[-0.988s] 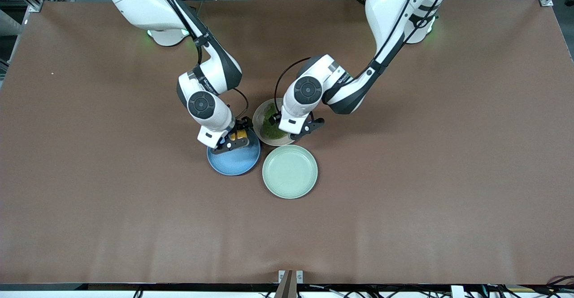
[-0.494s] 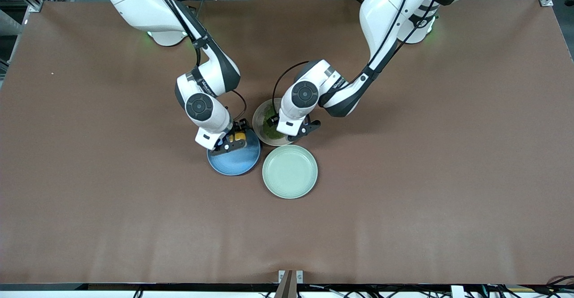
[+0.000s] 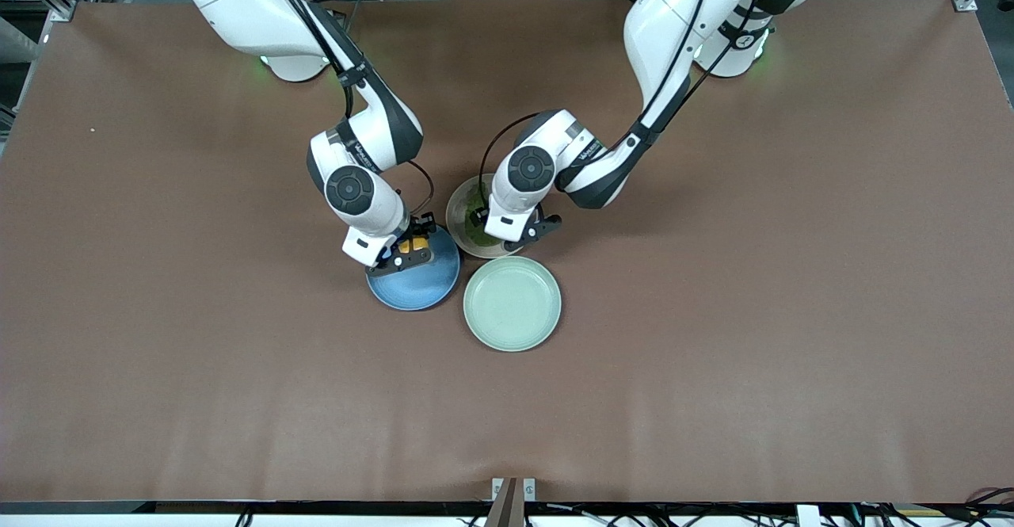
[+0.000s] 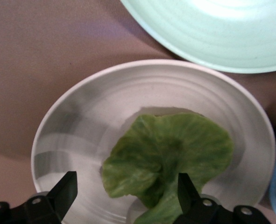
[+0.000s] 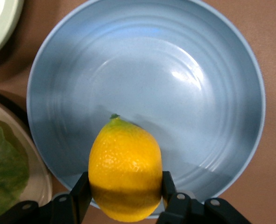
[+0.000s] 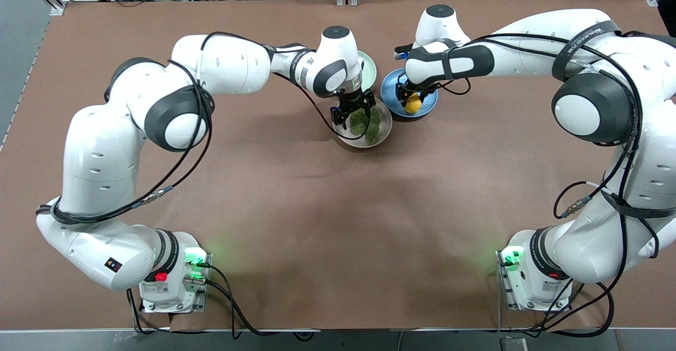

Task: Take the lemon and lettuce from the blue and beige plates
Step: 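Lift the lemon with the right gripper and carry it off the blue plate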

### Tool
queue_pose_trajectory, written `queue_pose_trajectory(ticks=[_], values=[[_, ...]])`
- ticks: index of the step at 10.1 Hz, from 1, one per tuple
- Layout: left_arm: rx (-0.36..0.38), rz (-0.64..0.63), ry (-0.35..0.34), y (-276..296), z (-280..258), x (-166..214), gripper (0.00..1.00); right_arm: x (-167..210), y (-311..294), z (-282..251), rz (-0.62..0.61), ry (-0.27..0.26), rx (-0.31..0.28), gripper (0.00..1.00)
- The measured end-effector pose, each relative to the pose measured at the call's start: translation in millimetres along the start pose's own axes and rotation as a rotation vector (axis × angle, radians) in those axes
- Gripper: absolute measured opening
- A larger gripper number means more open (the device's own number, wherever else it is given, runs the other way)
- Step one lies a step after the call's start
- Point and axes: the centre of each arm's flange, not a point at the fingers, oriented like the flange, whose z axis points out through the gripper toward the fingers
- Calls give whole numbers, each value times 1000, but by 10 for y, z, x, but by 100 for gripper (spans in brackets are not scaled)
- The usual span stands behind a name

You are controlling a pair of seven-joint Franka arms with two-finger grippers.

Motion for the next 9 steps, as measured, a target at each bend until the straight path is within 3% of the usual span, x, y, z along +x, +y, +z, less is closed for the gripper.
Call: queue_pose_trajectory(ticks=[5,9], values=[[7,6,2,4,54,-39,85,98,168,-413,10,30,-10,64],[14,16,0,13,108,-103,78,133,1199,-1200,-33,45,-47,64]])
